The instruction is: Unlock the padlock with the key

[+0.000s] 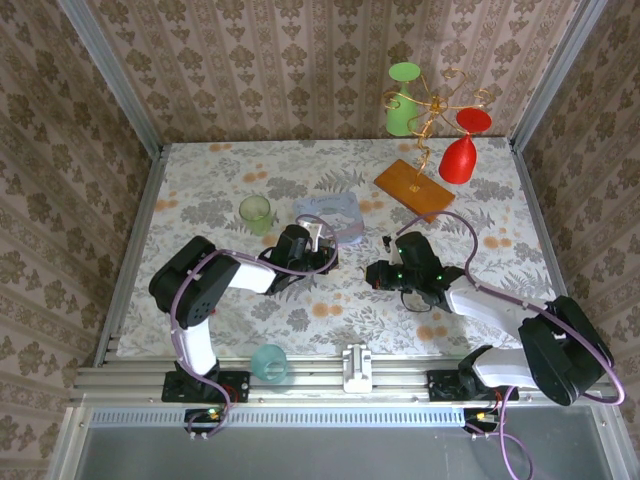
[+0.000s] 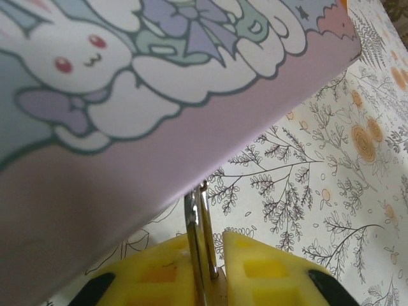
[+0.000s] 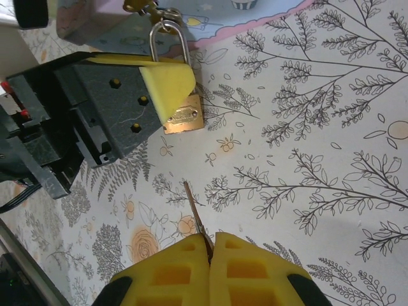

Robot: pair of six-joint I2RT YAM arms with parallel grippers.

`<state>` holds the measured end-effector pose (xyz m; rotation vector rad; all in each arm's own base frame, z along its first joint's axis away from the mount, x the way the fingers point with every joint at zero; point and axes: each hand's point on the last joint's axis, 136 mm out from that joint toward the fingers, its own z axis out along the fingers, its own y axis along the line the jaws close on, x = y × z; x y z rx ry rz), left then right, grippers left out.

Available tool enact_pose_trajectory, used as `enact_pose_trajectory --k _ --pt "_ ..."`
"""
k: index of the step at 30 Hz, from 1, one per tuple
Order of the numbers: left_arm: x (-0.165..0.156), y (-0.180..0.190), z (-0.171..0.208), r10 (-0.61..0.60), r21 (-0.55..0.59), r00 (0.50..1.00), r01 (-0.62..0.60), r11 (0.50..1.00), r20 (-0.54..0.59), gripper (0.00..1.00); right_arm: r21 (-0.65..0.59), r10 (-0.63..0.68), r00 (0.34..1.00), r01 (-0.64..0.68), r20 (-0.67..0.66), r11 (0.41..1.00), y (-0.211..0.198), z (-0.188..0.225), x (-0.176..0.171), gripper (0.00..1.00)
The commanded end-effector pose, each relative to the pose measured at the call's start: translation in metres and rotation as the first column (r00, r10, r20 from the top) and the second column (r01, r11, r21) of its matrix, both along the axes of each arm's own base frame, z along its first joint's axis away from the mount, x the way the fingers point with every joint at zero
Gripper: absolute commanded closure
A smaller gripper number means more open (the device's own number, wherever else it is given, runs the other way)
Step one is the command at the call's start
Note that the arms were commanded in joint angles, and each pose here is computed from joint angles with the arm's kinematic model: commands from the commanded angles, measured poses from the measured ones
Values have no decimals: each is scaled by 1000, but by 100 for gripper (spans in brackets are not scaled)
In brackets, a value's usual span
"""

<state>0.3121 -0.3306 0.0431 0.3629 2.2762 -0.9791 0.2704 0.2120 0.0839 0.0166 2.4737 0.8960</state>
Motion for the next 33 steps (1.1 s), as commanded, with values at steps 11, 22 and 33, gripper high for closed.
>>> enact_pose_trajectory --k 11,22,33 --pt "3 2 22 96 -100 993 -102 990 -63 100 47 -57 997 60 -47 997 4 -13 6 100" --pt "2 5 45 170 -277 973 -209 938 -156 100 265 -5 991 41 -135 963 52 -33 19 100" --pt "-2 16 20 191 -147 972 -211 966 -140 100 214 -30 991 59 -132 975 44 -42 19 100"
